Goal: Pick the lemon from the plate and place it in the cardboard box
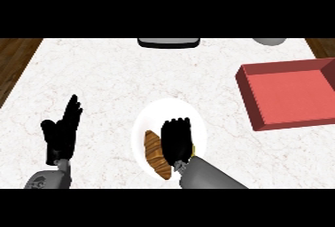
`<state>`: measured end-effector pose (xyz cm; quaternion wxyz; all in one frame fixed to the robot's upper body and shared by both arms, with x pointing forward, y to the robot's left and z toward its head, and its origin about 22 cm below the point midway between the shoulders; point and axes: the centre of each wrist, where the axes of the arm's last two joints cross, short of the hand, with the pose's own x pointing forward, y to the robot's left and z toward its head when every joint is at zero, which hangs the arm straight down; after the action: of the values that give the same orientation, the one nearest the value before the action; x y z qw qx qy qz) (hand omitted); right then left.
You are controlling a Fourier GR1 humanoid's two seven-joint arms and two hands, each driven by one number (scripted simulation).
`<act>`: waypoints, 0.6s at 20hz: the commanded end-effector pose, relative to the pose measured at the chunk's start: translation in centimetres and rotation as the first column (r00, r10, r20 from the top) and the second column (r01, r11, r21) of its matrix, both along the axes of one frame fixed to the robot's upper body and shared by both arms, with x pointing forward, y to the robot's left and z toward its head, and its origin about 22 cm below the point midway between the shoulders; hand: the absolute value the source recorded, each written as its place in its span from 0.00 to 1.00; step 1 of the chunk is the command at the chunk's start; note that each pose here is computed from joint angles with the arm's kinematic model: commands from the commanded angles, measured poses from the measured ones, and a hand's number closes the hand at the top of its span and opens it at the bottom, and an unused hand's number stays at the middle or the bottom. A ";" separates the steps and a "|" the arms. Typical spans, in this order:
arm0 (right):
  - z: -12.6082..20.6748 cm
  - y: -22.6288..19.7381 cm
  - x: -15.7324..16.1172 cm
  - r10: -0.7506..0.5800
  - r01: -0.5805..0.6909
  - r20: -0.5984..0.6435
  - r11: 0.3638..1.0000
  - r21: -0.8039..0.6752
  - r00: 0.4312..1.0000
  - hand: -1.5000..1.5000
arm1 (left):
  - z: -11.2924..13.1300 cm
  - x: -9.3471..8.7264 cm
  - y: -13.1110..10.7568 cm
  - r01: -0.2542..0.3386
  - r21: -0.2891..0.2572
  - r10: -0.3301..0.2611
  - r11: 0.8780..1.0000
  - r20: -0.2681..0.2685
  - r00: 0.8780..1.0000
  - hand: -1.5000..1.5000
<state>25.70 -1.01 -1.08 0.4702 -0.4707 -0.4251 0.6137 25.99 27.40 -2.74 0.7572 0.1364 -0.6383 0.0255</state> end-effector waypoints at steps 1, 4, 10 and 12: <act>0.0 0.5 -0.3 0.050 -0.049 0.070 0.999 -0.010 0.996 1.00 | -0.1 0.2 0.1 -0.009 0.020 0.010 1.000 -0.011 1.000 0.50; 0.6 0.5 0.4 0.054 -0.052 0.094 0.999 -0.016 0.994 1.00 | -0.4 -0.3 -0.1 -0.009 0.000 0.009 1.000 -0.021 1.000 0.50; -2.0 -7.7 -5.1 0.277 -0.268 -0.073 0.956 0.117 0.958 1.00 | -0.8 0.0 0.2 -0.066 0.002 0.066 0.998 -0.014 0.998 0.50; -3.2 -10.3 -7.5 0.353 -0.320 -0.171 0.928 0.189 0.920 1.00 | -0.1 -0.1 0.9 -0.061 0.005 0.061 0.998 -0.006 0.998 0.50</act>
<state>22.04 -6.19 -1.89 0.4277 -0.3838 -0.5006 0.6474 26.16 28.37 -2.83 0.7595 0.1514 -0.6314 0.0389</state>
